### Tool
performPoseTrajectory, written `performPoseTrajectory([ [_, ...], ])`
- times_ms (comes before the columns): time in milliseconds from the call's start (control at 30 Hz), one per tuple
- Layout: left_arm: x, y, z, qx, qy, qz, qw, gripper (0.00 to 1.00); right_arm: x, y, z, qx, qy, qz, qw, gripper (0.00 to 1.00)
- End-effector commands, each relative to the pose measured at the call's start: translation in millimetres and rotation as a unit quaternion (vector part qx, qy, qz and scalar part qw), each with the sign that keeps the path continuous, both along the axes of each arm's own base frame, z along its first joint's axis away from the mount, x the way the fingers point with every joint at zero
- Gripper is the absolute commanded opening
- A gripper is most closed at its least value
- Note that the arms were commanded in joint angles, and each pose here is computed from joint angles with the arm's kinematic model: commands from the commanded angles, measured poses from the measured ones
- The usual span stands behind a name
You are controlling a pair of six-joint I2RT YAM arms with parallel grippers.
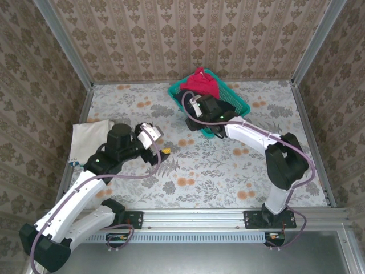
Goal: Fold and stack the t-shirts
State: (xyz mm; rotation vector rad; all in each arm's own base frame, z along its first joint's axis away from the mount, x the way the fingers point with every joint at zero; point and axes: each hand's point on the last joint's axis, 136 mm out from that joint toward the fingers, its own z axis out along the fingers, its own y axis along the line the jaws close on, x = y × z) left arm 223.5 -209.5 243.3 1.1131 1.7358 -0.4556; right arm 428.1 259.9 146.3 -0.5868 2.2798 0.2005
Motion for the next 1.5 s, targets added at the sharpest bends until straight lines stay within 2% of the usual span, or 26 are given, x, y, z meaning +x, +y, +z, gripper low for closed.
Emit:
performPoseTrajectory([
  [0,-10,-5,-1,-0.004,-0.010,-0.030,1.000,1.00,2,6,-11,-0.016,0.027,0.003,1.000,0.59],
  [200,-5,-4,-4,0.005,-0.019,-0.021,1.000,1.00,10,9,-35,-0.035,0.047,0.004,0.998,0.35],
  [300,-1,-3,-8,0.014,-0.015,-0.014,1.000,1.00,12,6,-32,-0.040,0.038,-0.007,0.998,0.20],
  [367,-1,-4,-10,0.015,-0.011,-0.015,1.000,1.00,14,1,-27,-0.042,0.026,-0.014,0.999,0.14],
  [533,-1,-17,-12,0.008,-0.011,-0.033,0.999,1.00,23,-24,-7,-0.071,-0.018,-0.056,0.996,0.09],
  [667,-3,-36,-6,-0.017,-0.020,-0.061,0.998,1.00,28,-58,7,-0.062,-0.034,-0.103,0.992,0.08],
  [833,0,-62,1,-0.048,-0.026,-0.092,0.994,1.00,36,-115,-1,-0.068,-0.023,-0.155,0.985,0.11],
  [1033,5,-85,-4,-0.042,-0.016,-0.121,0.992,1.00,46,-188,-11,-0.084,-0.010,-0.219,0.972,0.11],
  [1233,8,-92,-5,-0.050,-0.018,-0.126,0.991,1.00,52,-249,-15,-0.097,-0.004,-0.273,0.957,0.11],
  [1467,5,-89,-11,-0.045,-0.013,-0.124,0.991,1.00,58,-290,-24,-0.098,0.006,-0.301,0.949,0.12],
])
